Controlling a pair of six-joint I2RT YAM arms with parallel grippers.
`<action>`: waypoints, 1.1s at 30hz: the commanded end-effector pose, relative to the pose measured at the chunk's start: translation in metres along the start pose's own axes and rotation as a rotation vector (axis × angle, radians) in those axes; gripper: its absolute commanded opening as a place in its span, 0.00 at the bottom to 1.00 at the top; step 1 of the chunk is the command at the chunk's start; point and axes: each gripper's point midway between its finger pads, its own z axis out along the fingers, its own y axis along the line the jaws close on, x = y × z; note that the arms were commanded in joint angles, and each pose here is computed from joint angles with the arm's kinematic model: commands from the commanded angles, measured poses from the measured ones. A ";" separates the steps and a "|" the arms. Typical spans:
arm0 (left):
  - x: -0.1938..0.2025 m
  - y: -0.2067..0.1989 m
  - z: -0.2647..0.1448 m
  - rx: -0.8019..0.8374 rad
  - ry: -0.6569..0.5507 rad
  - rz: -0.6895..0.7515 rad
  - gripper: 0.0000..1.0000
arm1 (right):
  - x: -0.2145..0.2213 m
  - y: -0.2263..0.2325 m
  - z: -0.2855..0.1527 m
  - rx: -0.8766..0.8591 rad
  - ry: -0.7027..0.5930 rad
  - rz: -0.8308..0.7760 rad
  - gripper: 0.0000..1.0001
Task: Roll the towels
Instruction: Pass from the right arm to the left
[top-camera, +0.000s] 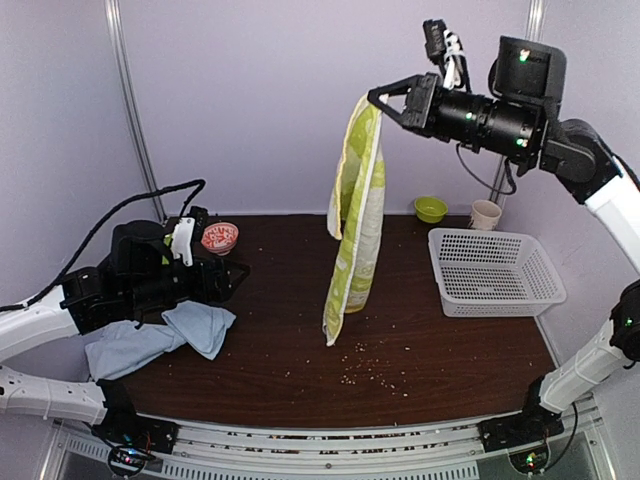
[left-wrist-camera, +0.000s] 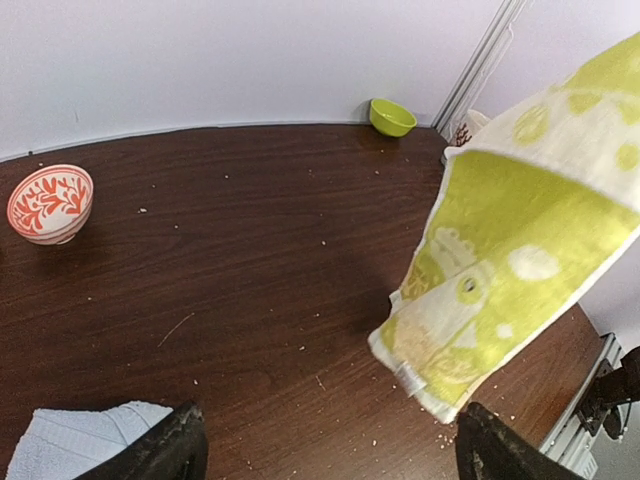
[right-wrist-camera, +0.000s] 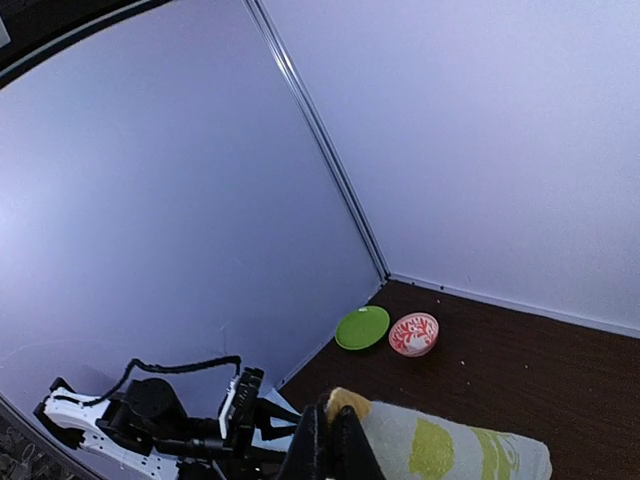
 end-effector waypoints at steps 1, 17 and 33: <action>-0.019 -0.008 -0.005 0.021 -0.066 0.033 0.88 | 0.086 -0.035 0.028 0.076 0.194 -0.034 0.00; -0.060 -0.077 -0.024 0.325 -0.146 0.235 0.88 | 0.174 -0.012 0.028 -0.167 0.407 -0.043 0.00; -0.057 -0.159 -0.011 0.568 -0.037 0.491 0.85 | 0.185 0.017 0.014 -0.331 0.466 -0.026 0.00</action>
